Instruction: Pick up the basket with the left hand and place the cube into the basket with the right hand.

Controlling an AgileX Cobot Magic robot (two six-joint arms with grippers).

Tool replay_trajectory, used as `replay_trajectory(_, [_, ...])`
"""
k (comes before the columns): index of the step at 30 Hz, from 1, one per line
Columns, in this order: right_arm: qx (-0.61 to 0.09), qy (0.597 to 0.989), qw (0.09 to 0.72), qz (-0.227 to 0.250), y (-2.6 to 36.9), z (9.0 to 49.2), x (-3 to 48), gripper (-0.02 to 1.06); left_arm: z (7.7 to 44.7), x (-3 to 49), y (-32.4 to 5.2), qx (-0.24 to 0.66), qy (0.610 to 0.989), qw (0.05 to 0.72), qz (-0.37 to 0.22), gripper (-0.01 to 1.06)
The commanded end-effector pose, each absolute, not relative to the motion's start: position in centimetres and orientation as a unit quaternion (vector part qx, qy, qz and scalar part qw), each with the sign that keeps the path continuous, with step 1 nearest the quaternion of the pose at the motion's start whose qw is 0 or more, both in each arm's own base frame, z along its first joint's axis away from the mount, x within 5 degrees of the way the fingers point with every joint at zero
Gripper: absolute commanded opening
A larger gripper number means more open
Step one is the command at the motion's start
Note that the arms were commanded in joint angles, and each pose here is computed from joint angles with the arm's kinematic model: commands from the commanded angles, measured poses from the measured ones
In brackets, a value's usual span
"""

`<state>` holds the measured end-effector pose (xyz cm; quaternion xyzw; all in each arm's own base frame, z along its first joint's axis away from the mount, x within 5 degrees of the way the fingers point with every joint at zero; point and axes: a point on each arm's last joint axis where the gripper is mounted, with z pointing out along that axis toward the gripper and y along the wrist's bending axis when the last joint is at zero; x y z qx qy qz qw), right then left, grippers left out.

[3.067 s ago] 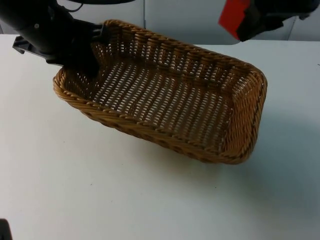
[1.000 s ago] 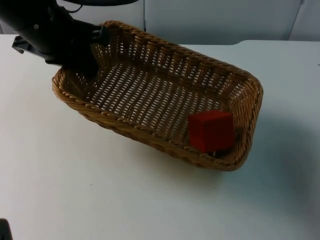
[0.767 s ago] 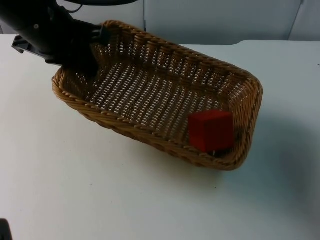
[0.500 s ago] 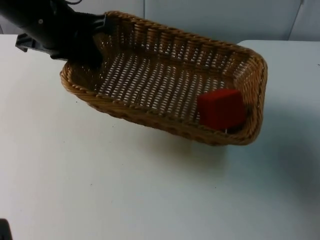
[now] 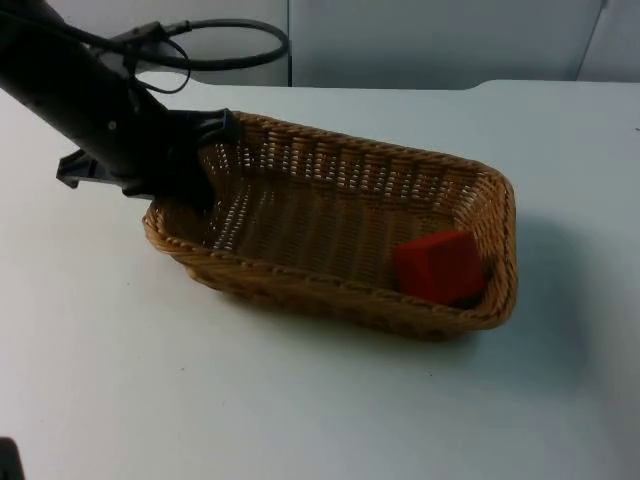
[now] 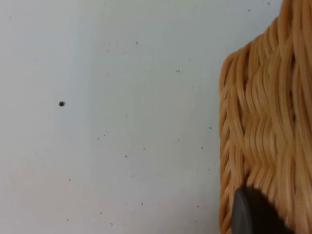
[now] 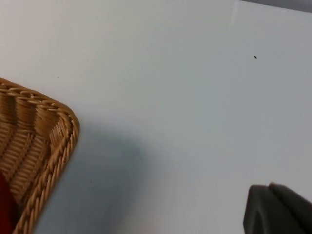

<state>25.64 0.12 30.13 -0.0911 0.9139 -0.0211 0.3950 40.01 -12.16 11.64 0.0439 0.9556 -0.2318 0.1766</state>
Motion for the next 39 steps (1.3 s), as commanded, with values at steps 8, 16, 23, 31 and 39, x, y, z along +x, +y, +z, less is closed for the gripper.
replay_trajectory(8, [-0.077,0.912,0.403,-0.01,0.1,30.3,25.5,0.01,12.0,40.2,-12.5,0.09,0.948,0.199,-0.231,0.81])
replay_trajectory(16, [-0.081,0.912,0.402,-0.013,0.1,30.3,25.5,0.01,16.4,43.1,-12.3,0.189,0.939,0.237,-0.162,0.92])
replay_trajectory(23, [-0.09,0.887,0.451,-0.034,-0.1,31.7,26.0,0.01,29.8,44.6,-11.3,0.204,0.92,0.324,-0.087,0.4])
replay_trajectory(31, [-0.163,0.764,0.616,-0.099,0.2,43.9,23.7,0.01,43.7,37.8,-9.7,0.228,0.88,0.411,-0.066,0.0])
replay_trajectory(39, [-0.272,0.589,0.715,-0.26,0.7,54.1,15.2,0.01,49.8,28.5,-7.5,0.245,0.867,0.431,-0.051,0.0])
